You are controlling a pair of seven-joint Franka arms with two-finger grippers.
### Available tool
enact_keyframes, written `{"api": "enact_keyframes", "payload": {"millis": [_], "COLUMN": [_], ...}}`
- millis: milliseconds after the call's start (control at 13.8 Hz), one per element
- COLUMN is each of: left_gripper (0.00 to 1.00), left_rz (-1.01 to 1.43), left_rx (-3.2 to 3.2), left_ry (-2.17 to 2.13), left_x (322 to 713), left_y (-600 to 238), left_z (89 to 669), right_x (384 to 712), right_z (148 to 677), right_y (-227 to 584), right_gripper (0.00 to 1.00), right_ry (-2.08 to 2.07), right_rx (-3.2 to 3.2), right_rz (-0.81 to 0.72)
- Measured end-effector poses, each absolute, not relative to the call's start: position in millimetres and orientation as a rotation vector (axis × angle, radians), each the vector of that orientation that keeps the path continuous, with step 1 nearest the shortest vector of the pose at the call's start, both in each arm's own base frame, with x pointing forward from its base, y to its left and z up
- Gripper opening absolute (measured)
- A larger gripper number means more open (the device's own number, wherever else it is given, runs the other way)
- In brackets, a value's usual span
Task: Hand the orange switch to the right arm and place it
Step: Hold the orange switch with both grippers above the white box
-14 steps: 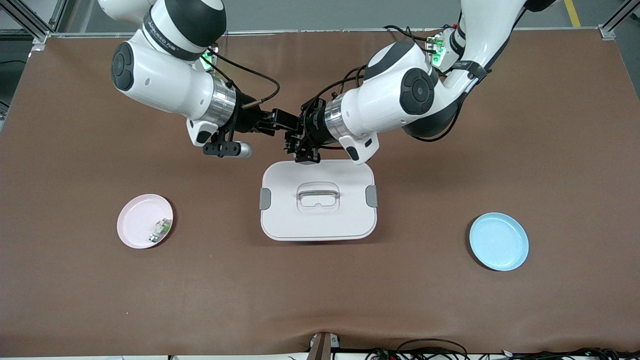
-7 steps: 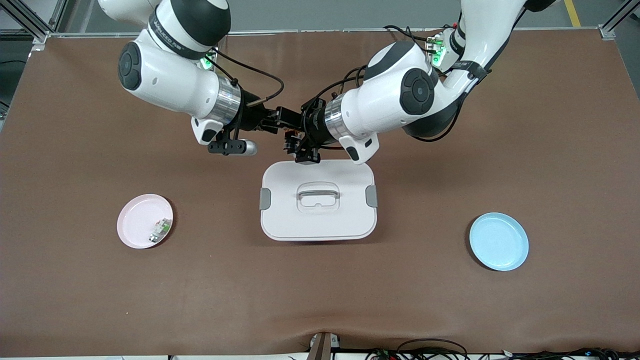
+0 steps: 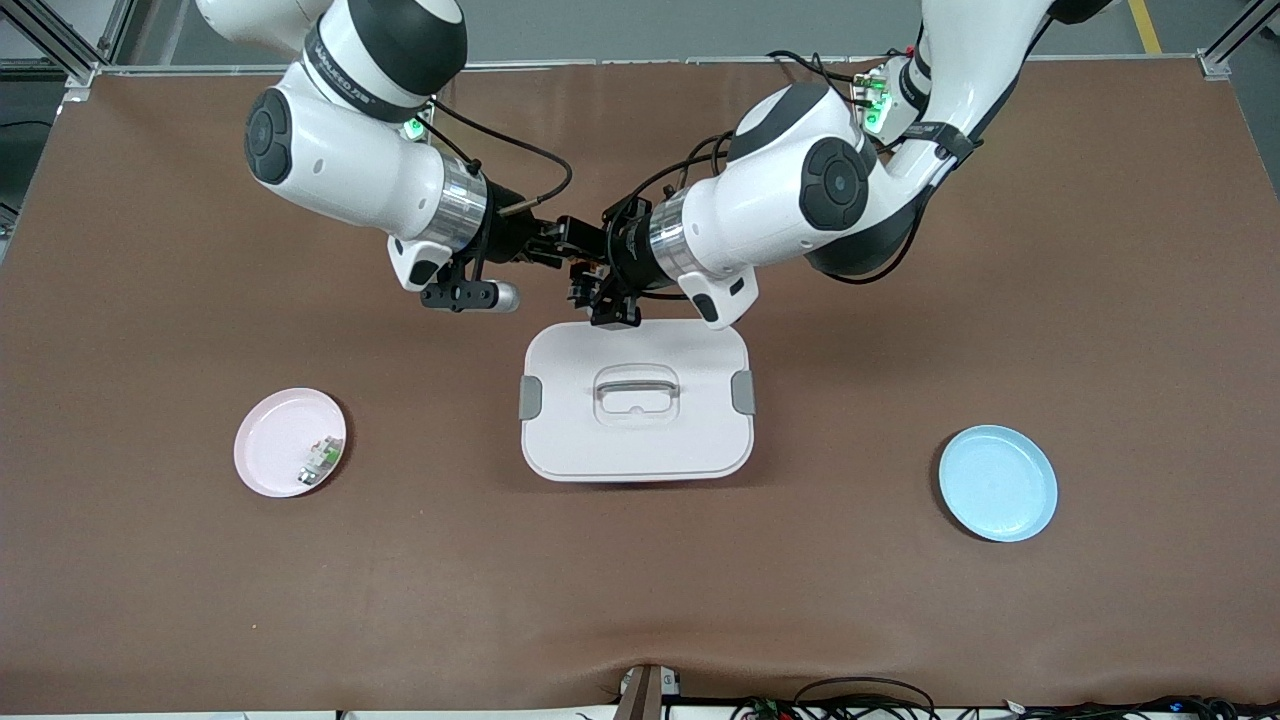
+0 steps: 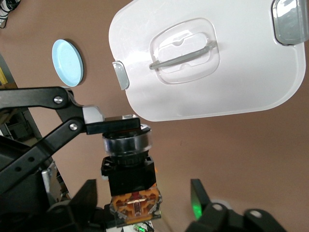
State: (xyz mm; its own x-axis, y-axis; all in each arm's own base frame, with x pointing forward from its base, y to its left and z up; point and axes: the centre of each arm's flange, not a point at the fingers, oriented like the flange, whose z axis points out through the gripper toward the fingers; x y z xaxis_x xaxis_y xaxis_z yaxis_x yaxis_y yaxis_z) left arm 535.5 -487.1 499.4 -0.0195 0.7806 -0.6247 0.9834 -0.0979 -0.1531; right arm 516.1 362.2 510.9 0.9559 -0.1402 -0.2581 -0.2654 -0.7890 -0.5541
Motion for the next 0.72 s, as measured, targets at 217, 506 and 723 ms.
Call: {"api": "enact_keyframes", "payload": {"millis": [217, 506, 723], "left_gripper": [0.72, 0.72, 0.72], "left_rz": [-0.846, -0.846, -0.846], "left_rx": [1.932, 1.931, 1.931], "left_ry": [1.844, 1.845, 1.845], "left_x": [534.3, 534.7, 534.7], "left_y": [-489.0, -488.8, -488.8], "left_z": [497.8, 497.4, 497.4], "right_x": [513.6, 513.9, 514.0], "right_z": [511.0, 510.6, 510.5], "right_y": [367.3, 367.2, 367.2], "right_gripper": [0.46, 0.42, 0.42], "right_ry": [0.279, 0.272, 0.272], "right_rx": [-2.484, -2.483, -2.483], "right_rz": [0.269, 0.267, 0.267]}}
